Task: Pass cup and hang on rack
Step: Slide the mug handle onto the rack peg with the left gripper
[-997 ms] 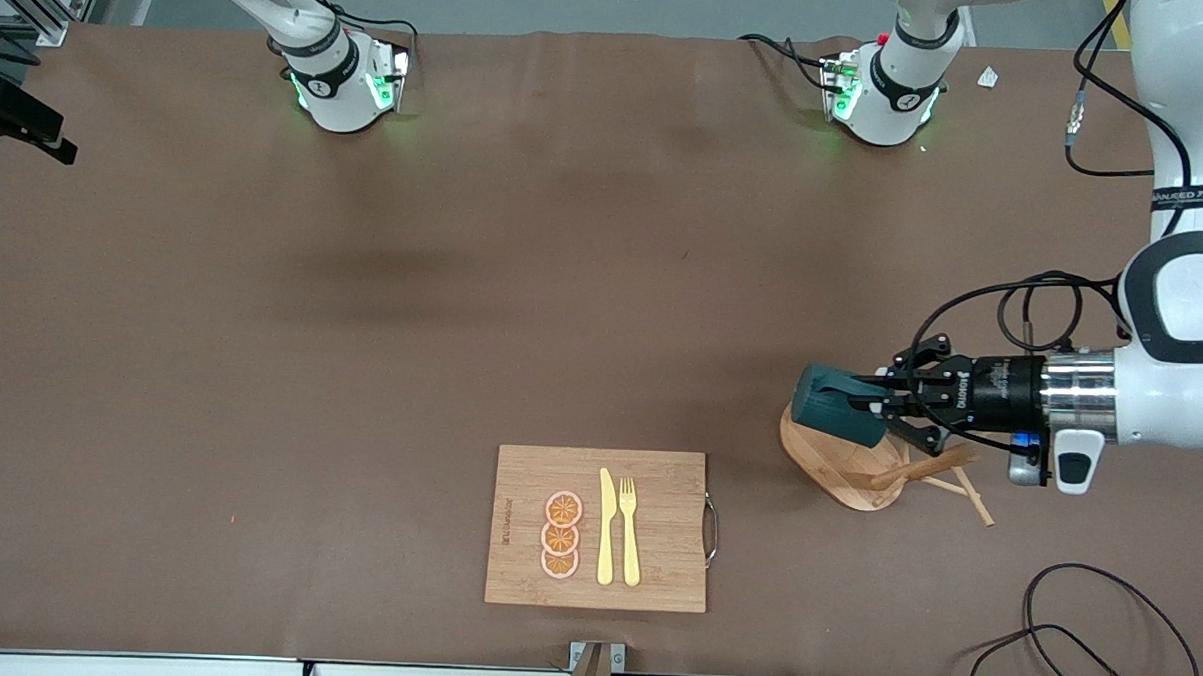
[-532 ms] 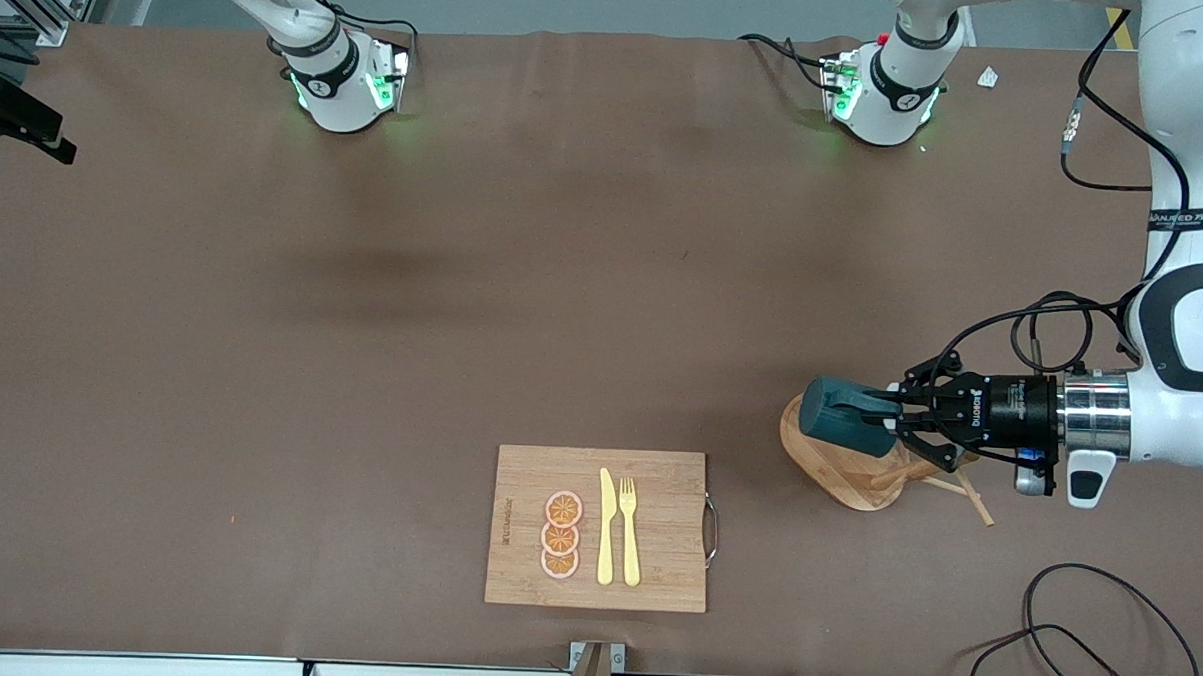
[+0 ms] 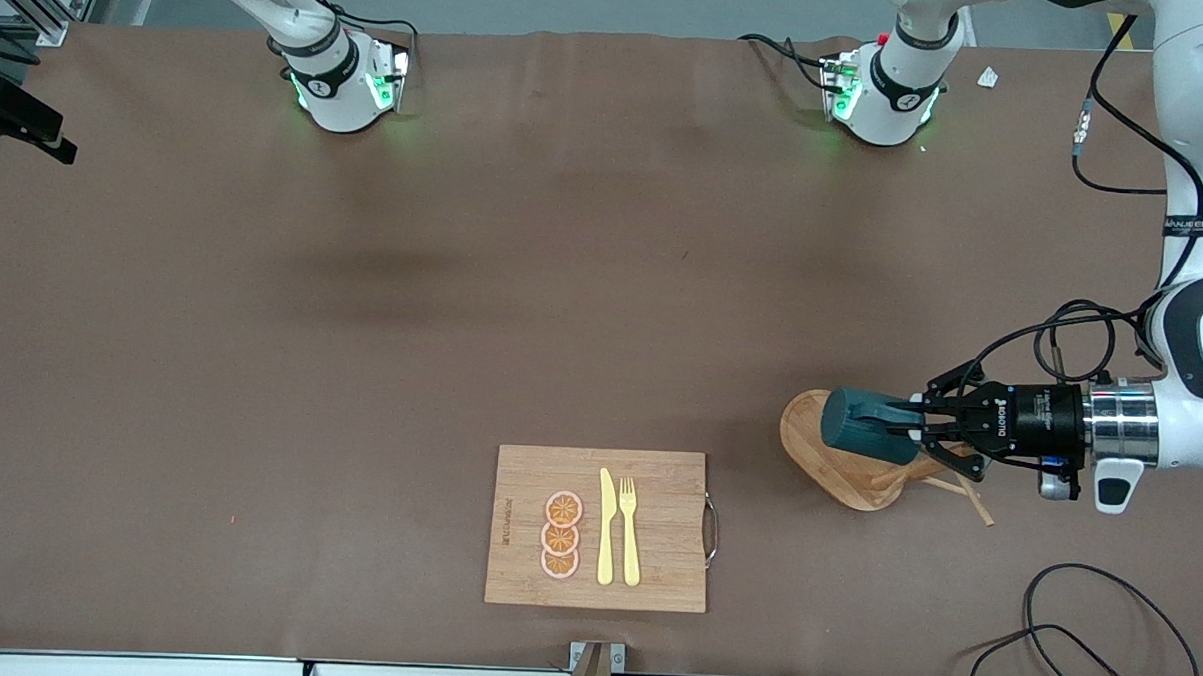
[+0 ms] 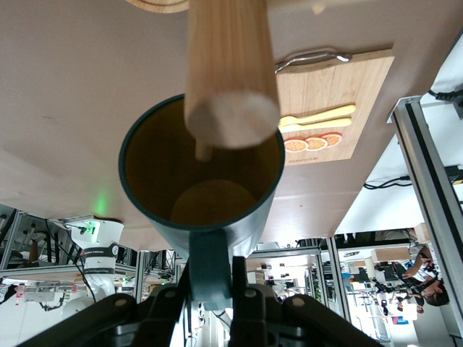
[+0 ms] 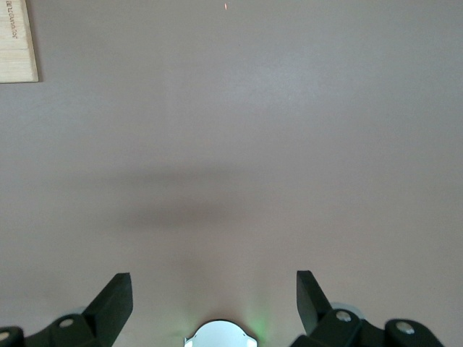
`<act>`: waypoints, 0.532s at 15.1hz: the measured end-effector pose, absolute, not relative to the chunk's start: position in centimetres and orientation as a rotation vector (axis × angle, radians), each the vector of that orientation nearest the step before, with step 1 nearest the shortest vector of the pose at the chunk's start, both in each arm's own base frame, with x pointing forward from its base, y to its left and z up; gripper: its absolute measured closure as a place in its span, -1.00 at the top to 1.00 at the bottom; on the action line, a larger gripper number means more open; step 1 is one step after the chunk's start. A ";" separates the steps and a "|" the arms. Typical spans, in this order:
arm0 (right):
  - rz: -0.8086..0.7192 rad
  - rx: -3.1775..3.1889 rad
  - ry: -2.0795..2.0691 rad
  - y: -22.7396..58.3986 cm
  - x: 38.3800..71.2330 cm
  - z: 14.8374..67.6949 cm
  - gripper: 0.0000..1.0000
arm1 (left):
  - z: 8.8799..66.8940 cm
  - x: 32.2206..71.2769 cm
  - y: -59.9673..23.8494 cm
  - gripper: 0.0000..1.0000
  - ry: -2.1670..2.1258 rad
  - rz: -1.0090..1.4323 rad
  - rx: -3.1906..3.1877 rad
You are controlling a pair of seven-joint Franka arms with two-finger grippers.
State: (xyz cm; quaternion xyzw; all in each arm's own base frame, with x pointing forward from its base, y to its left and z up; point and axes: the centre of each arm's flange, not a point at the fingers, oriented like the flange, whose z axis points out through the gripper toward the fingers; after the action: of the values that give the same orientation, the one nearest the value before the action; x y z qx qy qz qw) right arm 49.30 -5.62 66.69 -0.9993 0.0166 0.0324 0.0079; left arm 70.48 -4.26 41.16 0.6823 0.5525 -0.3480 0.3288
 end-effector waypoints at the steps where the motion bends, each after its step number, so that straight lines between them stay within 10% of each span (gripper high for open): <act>1: 0.101 -3.124 0.052 -5.6 49.3 66.7 1.00 | 41.0 70.5 -3.7 -0.59 1.448 -0.907 1.781; 8: 0.101 -3.124 0.051 -5.6 49.3 66.7 1.00 | 39.7 70.7 -1.9 -0.59 1.437 -0.895 1.774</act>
State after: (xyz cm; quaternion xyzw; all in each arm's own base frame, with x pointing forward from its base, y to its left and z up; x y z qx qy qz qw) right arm 49.30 -5.61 66.70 -0.9993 0.0163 0.0322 0.0080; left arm 70.73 -1.89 39.74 0.6809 0.5516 -0.3434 0.3379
